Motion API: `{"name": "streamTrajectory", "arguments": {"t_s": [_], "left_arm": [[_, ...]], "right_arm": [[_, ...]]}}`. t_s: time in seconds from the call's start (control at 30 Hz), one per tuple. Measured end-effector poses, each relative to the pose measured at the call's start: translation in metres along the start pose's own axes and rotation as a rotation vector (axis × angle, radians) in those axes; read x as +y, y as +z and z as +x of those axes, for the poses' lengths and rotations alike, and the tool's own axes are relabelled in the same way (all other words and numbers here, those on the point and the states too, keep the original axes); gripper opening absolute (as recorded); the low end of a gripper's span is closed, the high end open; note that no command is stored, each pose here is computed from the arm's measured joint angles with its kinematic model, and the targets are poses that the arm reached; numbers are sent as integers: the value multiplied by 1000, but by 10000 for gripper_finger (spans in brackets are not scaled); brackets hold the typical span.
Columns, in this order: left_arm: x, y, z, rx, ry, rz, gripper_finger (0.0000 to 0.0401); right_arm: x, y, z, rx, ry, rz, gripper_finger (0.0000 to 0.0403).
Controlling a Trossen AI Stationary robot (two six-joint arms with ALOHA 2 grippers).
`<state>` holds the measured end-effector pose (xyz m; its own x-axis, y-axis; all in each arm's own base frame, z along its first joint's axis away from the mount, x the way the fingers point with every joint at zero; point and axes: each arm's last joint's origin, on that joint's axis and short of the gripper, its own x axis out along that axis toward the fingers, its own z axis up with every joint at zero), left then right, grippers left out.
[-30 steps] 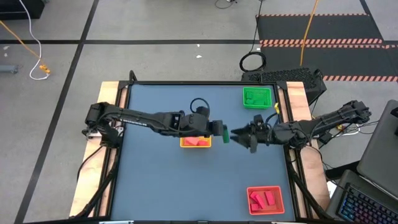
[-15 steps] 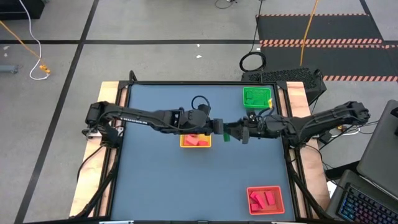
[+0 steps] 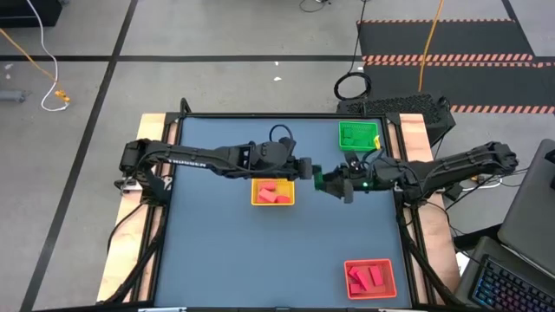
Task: Sort & place blocks by color
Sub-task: Put the green block into the green basket
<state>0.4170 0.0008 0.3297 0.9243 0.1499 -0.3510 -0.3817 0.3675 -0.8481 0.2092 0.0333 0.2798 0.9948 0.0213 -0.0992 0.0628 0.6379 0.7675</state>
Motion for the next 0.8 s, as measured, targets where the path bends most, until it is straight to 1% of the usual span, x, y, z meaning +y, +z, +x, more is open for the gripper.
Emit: {"name": "streamTrajectory", "arguments": {"t_s": [0.1, 0.2, 0.3, 0.43, 0.7, 0.8], "left_arm": [[0, 2, 0, -7, -2, -2, 95], [1, 2, 1, -12, 4, 2, 95], [0, 3, 1, -21, -6, 1, 94], [0, 3, 1, -21, -8, 1, 95], [-2, -3, 0, 0, -12, -2, 94], [-2, -5, 0, 5, -14, -2, 95]], "right_arm": [[0, -1, -5, 68, 15, -3, 265], [-3, -3, -8, 107, -9, 0, 265], [-3, -3, -8, 100, -11, -16, 265], [-5, 1, -8, 56, -35, -24, 265], [-9, 8, -7, 16, -62, -28, 265], [-12, 10, -6, 8, -75, -36, 256]]}}
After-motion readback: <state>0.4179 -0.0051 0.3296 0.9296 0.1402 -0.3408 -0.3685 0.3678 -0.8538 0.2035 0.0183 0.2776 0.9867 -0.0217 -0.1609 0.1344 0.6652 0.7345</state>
